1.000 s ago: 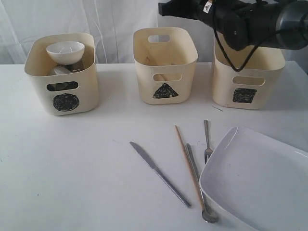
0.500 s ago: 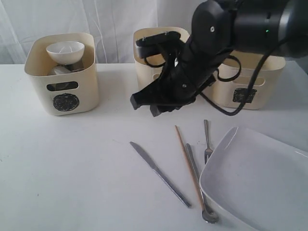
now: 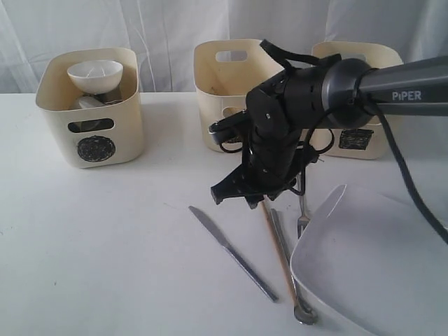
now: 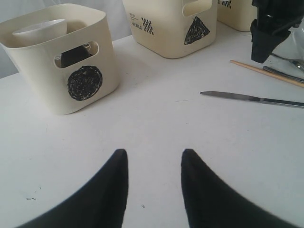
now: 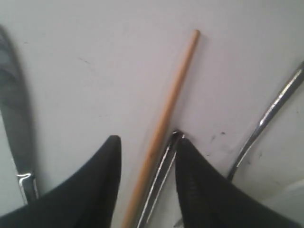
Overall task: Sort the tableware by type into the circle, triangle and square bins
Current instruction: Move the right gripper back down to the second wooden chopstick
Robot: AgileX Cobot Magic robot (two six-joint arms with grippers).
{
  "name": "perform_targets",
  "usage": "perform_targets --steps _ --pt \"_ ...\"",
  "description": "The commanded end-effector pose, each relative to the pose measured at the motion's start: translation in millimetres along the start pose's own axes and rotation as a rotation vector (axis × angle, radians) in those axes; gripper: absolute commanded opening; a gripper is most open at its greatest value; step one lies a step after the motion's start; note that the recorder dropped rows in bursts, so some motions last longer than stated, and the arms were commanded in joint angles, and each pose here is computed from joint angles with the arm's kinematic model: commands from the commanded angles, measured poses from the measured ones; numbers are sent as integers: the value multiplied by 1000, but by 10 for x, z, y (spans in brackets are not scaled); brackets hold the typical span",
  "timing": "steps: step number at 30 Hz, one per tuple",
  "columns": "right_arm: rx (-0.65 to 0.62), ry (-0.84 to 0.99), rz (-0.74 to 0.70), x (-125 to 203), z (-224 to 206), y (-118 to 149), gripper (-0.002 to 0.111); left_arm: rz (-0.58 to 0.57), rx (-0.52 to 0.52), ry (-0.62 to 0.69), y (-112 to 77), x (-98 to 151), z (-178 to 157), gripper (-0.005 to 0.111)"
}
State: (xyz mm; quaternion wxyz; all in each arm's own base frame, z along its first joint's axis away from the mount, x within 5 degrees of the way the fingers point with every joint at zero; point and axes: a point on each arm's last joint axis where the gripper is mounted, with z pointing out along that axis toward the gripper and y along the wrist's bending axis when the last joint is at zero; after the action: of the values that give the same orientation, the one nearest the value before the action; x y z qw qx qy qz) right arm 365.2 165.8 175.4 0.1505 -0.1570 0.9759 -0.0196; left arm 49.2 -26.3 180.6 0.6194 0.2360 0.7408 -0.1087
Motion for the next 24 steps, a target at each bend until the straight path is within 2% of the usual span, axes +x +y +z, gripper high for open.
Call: perform_targets --steps 1,7,10,14,16,24 --pt "46 5 39 -4 72 -148 37 -10 2 -3 -3 8 0 42" --pt "34 -32 65 -51 143 -191 37 -10 2 -3 -3 8 0 42" --pt "9 -52 132 -105 156 -195 38 -10 2 -3 -3 8 0 42" --pt "-2 -51 153 -171 177 -186 51 -10 2 -3 -3 8 0 42" --pt "2 -49 148 -197 195 -186 53 -10 2 -3 -3 8 0 42" --pt "12 1 150 -222 354 -170 45 -10 2 -3 -3 8 0 42"
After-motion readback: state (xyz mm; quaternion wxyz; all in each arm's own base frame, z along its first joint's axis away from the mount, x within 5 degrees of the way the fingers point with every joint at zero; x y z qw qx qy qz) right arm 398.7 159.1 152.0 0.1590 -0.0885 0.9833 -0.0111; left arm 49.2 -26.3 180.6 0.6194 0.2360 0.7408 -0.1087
